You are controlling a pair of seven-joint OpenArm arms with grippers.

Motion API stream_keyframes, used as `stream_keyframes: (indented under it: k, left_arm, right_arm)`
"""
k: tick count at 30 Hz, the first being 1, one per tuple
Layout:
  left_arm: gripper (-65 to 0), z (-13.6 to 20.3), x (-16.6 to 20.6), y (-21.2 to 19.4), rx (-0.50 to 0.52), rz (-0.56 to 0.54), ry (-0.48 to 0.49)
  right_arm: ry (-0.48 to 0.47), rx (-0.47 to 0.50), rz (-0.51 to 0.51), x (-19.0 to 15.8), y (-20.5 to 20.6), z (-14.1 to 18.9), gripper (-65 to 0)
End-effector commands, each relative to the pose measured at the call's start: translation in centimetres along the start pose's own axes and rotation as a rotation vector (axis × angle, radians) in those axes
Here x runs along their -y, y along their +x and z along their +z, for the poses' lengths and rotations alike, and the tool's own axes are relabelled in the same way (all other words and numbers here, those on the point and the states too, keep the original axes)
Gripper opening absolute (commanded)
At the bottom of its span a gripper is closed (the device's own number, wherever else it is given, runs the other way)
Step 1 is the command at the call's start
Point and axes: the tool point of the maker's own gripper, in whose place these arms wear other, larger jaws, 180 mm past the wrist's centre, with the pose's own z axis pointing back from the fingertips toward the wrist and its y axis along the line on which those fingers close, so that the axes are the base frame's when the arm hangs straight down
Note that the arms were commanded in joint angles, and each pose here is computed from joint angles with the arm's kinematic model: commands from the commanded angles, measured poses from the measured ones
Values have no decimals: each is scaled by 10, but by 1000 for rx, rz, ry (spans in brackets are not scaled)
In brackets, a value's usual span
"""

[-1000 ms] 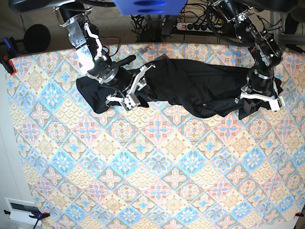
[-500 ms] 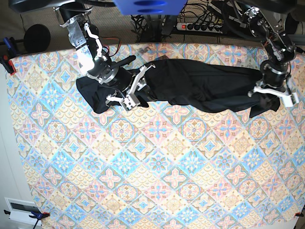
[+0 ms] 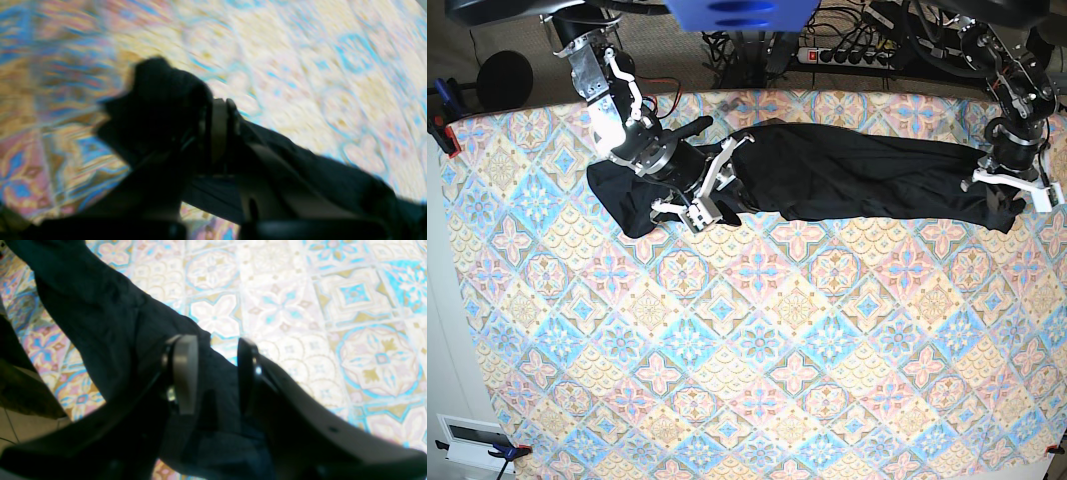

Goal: Layout the t-shirt on the table in an organized manner, then fold the t-shirt properly
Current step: 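Carry the sleeve with the left gripper back along the strip to its end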

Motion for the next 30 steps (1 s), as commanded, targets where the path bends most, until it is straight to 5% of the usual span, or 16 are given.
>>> stream_keyframes:
  k: [1,8,21,30]
  left_arm:
    - [-650,4,-4,24,65,-42,10]
    - [-650,3,-20,27,57,-103,81]
    - [-642,-28,-59,-29,-109,22,139]
    - [-430,-31,-58,-32,-125,37,131]
  right_arm:
    - [7,50,6,0,14,1,-457]
    - [7,51,5,0,14,1,-457]
    - [9,51,6,-1,15,1,-457]
    - [10,48,8,-2,14,1,-457]
